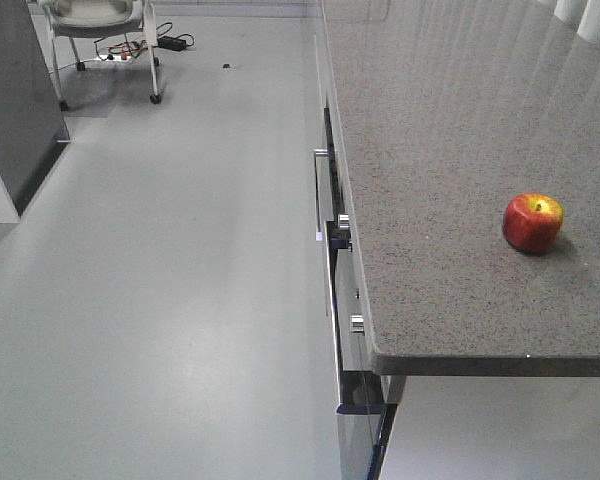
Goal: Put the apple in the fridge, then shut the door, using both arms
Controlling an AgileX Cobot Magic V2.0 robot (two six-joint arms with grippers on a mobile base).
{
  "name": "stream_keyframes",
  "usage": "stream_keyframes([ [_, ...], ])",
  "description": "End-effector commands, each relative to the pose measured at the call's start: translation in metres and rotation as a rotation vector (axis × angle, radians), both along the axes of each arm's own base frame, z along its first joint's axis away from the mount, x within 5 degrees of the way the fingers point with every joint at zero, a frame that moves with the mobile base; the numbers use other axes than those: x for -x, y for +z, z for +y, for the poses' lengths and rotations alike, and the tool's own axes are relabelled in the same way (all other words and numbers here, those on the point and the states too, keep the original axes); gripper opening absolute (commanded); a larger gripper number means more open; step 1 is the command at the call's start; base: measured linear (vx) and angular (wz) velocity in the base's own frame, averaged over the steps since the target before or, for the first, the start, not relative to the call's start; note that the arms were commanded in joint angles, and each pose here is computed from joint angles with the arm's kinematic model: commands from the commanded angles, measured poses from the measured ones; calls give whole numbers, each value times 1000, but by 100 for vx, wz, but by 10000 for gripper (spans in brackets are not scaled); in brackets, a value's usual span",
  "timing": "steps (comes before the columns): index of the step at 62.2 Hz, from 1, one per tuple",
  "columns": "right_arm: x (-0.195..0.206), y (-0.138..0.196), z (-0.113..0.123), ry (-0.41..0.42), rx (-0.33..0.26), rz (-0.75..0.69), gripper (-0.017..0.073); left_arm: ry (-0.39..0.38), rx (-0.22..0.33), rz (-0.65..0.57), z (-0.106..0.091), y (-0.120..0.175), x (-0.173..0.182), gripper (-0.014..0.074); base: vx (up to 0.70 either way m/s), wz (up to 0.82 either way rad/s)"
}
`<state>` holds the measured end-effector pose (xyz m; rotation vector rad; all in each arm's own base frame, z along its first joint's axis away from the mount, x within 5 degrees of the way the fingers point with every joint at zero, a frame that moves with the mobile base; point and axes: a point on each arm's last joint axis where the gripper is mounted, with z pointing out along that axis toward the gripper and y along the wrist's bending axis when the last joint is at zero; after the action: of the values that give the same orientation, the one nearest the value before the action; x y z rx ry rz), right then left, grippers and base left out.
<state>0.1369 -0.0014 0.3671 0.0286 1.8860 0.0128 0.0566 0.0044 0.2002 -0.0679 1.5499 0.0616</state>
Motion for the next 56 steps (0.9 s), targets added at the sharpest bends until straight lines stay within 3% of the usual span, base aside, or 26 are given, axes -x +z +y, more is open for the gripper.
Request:
stream_keyframes([
  [1, -17, 29, -2, -7, 16, -83, 678, 8, 8, -64, 1, 0, 1, -6, 0, 0],
  [20, -97, 78, -5, -13, 37, 60, 630, 8, 8, -64, 1, 0, 1, -6, 0, 0],
  [30, -144, 87, -7, -14, 46, 181, 625, 8, 8, -64, 1, 0, 1, -6, 0, 0],
  [41, -197, 76, -28, -57, 15, 313, 620, 8, 8, -64, 1, 0, 1, -6, 0, 0],
  [48, -229, 55, -39, -3, -32, 420, 617, 8, 8, -64, 1, 0, 1, -6, 0, 0],
  [56, -257, 27, -45, 47, -34, 512, 613, 8, 8, -64, 1, 0, 1, -6, 0, 0],
])
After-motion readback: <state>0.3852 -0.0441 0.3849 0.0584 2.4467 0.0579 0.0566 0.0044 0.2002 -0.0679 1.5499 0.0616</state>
